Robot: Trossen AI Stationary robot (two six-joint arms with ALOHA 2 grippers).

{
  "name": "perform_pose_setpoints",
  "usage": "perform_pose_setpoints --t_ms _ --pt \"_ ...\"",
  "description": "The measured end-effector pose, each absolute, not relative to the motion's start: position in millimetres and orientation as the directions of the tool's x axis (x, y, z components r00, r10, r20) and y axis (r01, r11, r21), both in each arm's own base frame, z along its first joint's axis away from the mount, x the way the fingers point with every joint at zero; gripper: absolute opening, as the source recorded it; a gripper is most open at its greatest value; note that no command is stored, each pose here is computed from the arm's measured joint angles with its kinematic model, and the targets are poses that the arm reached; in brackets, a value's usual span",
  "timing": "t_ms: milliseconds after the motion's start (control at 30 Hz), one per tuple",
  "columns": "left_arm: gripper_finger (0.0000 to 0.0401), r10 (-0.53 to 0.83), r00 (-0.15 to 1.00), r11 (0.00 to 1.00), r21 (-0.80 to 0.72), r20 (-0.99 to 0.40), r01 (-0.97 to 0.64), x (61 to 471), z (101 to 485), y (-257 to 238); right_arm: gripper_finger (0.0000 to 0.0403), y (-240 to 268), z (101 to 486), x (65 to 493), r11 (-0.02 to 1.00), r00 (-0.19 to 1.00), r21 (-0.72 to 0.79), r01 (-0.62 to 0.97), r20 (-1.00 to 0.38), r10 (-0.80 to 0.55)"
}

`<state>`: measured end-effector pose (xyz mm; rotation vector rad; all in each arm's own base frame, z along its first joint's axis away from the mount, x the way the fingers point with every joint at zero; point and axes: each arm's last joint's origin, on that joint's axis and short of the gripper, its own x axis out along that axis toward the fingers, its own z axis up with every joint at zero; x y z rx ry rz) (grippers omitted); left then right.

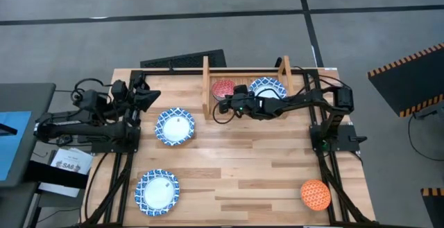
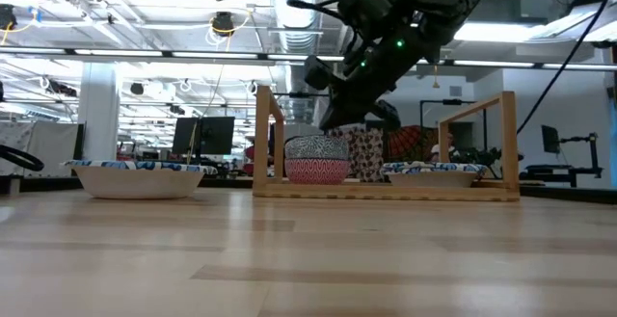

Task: Place and stack bowls onto a shelf
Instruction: Stack the red small bowl into the dark blue small bowl on the shelf, then stack the large blue pattern bowl into the blue pattern large bowl on the shelf

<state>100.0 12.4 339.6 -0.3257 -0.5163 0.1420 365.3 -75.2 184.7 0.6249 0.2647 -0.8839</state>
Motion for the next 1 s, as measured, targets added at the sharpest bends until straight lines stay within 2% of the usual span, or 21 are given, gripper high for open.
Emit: perform_pose_setpoints --t_ms 467,633,800,900,1000 --pt "0.0 0.245 0.869 0.931 -0.353 0.431 -0.087 101 337 13 0.0018 -75 178 361 0.483 0.596 0.352 0.802 -0.529 -0.604" --pt "0.0 0.244 0.869 0.932 -0.353 0.431 -0.087 101 337 13 0.0019 -76 195 356 0.509 0.613 0.346 0.788 -0.501 -0.61" --pt "0.0 0.243 0.869 0.932 -0.352 0.43 -0.086 101 337 13 0.0028 -59 239 335 0.642 0.674 0.259 0.722 -0.476 -0.566" --pt "0.0 0.233 0.878 0.934 -0.348 0.418 -0.082 102 336 13 0.003 -39 265 315 0.765 0.738 0.213 0.608 -0.507 -0.446" --pt "0.0 0.215 0.894 0.936 -0.345 0.393 -0.073 103 333 13 0.0032 -16 284 293 0.839 0.782 0.239 0.49 -0.545 -0.302"
